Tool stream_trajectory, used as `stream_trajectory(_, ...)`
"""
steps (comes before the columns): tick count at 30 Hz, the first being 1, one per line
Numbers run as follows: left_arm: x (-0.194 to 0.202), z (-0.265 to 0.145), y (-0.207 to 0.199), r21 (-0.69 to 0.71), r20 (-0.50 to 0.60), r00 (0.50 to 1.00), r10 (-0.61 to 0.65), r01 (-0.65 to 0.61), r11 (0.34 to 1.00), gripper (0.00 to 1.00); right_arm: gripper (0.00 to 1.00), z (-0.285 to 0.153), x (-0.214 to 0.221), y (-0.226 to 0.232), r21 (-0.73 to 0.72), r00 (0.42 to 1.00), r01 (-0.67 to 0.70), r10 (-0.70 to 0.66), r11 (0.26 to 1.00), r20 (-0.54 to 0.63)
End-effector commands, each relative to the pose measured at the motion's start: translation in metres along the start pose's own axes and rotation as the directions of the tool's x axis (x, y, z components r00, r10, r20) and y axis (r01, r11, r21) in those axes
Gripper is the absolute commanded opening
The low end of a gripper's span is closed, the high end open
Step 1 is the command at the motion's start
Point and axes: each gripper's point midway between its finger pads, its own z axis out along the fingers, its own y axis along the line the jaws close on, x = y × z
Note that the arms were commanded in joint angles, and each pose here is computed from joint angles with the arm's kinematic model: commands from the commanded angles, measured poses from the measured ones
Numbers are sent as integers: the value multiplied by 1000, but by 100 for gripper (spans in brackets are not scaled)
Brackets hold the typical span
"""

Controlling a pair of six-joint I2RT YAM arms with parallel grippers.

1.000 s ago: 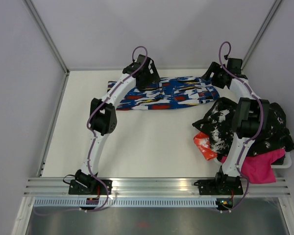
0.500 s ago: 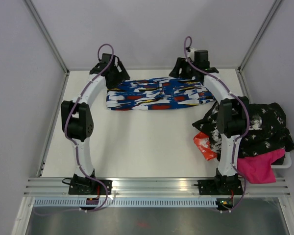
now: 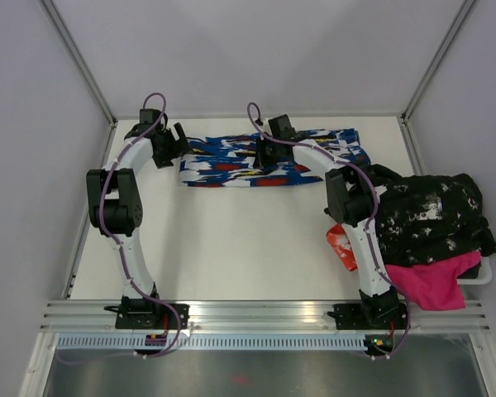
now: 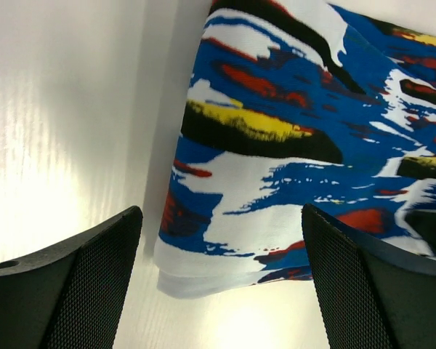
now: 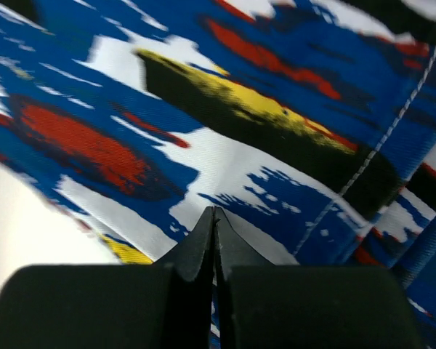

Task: Fold and stack the trousers
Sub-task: Fold the trousers

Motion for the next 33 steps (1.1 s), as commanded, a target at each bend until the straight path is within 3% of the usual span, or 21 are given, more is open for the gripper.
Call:
stream_trajectory(1,-13,4,-8,98,37,994,98,-101,990,95,0,8,49,-48,193,993,-43,64,980,-101)
stream_trajectory(4,-5,16,-4,126,8,996,88,-88,988,95,0,5,67,-53,225,984,-62,97,972,-147)
stream_trajectory(7,3,28,-3,153,-23,997,80,-76,985,94,0,-4,54,-43,195,991,-65,86,979,-104)
stream_trajectory(14,15,36,-2,183,-62,995,80,-67,981,94,0,-48,-40,-9,163,995,-37,21,986,98)
stream_trajectory(18,22,40,-6,220,-77,994,76,-58,974,92,0,-69,-63,-5,203,989,-36,6,978,147)
stream_trajectory(24,25,45,-13,269,-88,994,59,-33,962,74,0,-58,-18,-27,266,998,-58,48,962,43)
stream_trajectory(27,26,47,-15,284,-88,994,65,-38,958,58,0,-47,9,-40,295,997,-68,75,953,-13)
stream_trajectory(28,26,47,-15,281,-89,994,63,-36,959,38,0,-42,16,-44,308,997,-69,80,949,-23)
stream_trajectory(29,24,47,-14,281,-83,994,64,-38,959,28,0,-39,26,-49,322,995,-73,90,944,-38)
stream_trajectory(30,22,47,-14,275,-78,995,63,-39,961,3,0,-35,34,-56,346,993,-77,102,935,-54)
stream_trajectory(33,13,43,-11,251,-51,996,67,-52,967,2,0,-32,41,-62,371,991,-86,119,925,-67)
